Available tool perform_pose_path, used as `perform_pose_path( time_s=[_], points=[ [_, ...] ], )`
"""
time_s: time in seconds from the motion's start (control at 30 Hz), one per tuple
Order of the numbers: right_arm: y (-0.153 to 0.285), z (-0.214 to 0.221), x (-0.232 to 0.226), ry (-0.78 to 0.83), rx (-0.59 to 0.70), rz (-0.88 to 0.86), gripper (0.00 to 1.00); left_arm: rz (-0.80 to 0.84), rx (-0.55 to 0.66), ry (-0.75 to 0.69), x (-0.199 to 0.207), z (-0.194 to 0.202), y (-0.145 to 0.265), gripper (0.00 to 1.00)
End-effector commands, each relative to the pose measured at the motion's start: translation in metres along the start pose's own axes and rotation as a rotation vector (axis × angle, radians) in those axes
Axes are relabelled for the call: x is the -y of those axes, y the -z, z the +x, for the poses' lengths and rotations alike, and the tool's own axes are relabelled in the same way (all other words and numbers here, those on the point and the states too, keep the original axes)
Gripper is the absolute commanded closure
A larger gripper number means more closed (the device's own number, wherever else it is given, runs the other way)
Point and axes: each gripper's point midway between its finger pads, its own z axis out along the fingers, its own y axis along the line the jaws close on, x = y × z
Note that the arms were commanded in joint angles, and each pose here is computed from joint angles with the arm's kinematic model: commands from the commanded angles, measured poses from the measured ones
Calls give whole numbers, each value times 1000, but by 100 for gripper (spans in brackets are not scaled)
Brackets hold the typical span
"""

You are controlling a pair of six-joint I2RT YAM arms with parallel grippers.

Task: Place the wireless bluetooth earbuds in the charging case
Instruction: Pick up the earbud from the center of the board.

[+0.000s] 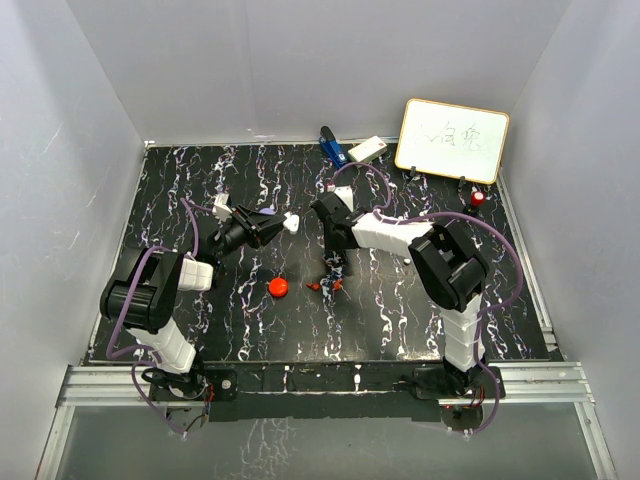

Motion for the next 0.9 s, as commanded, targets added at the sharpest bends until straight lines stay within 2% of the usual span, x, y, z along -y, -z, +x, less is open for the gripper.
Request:
perform_pose_path(
  time_s=[0.0,0.33,0.87],
  points=[
    [-2,11,10,56,-27,42,67,75,-5,-66,26,2,6,100],
    [6,10,16,107,-9,54,66,73,-2,-75,29,3,8,100],
    [3,15,12,89,-21,32,85,63,-2,-82,28,3,7,100]
  ],
)
